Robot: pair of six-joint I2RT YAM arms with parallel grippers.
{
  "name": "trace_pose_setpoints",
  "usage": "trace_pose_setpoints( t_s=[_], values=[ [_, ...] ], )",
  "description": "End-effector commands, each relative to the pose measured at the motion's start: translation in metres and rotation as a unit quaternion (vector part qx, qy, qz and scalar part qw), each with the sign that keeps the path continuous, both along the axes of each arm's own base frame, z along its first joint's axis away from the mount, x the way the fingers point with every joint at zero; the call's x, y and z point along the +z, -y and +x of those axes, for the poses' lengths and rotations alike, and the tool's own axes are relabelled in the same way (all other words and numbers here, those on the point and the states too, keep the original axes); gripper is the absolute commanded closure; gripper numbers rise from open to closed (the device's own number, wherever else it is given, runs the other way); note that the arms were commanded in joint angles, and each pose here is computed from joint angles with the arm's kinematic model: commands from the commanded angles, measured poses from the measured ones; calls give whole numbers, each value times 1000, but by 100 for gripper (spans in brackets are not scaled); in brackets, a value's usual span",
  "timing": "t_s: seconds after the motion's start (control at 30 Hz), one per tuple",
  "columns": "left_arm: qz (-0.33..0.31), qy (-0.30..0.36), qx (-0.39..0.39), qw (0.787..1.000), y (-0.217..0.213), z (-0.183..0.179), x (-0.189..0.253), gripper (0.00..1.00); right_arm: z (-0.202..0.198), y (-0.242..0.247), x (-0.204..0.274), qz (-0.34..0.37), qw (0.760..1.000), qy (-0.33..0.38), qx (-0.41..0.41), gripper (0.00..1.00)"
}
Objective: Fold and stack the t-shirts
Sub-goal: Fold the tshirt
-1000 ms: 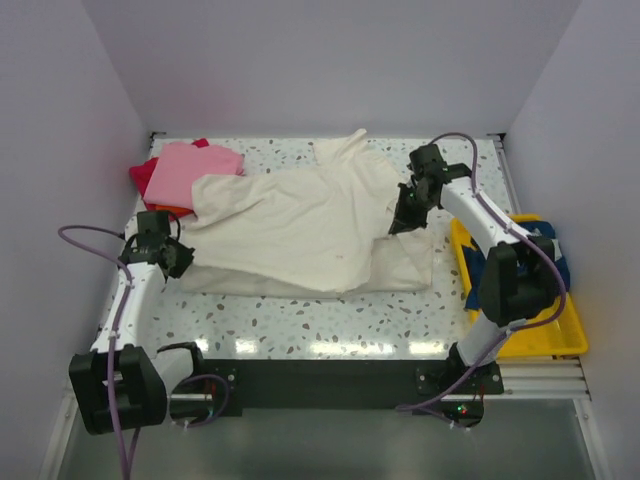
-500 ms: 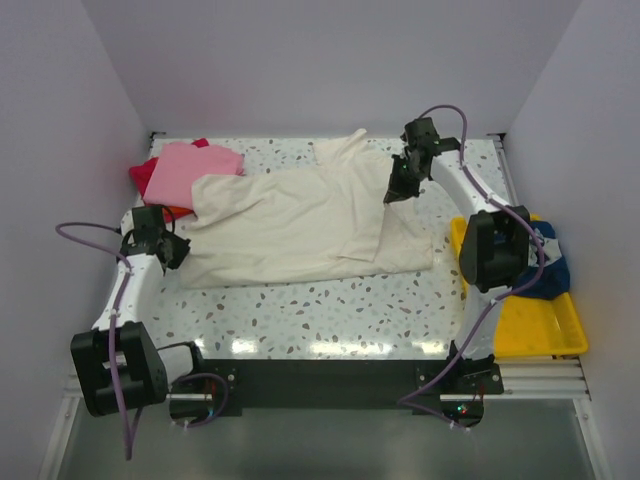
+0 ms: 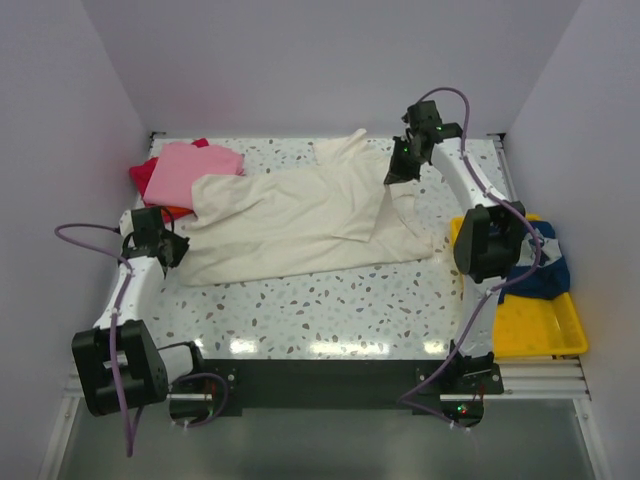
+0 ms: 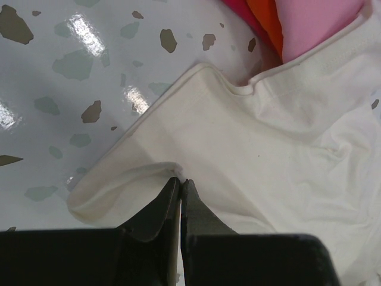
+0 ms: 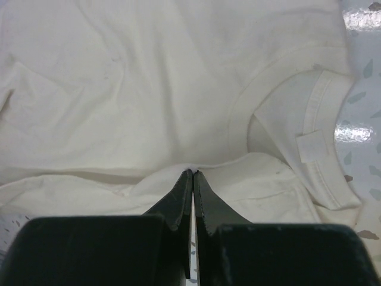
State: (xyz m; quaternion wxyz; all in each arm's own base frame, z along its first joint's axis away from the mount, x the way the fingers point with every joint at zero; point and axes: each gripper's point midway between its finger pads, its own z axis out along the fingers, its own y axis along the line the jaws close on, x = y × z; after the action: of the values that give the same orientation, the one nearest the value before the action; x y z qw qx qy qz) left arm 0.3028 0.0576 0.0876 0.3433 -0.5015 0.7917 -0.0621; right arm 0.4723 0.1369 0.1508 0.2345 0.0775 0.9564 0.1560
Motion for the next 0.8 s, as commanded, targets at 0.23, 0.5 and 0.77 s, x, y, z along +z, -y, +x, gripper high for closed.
trace_pose_setpoints(
  t_s=[0.23,0.5,0.77],
  values=[
    [25,23,21,999,-17,13,1,100,18,3,-2,-10,1000,8,5,100],
    [53,7,48,997,-32,12,3,11,22,-11,19,19,998,36,37,54],
    [91,18,-30,995,-3,26,8,0,-34,-27,-18,21,997,-12,75,52]
  ],
)
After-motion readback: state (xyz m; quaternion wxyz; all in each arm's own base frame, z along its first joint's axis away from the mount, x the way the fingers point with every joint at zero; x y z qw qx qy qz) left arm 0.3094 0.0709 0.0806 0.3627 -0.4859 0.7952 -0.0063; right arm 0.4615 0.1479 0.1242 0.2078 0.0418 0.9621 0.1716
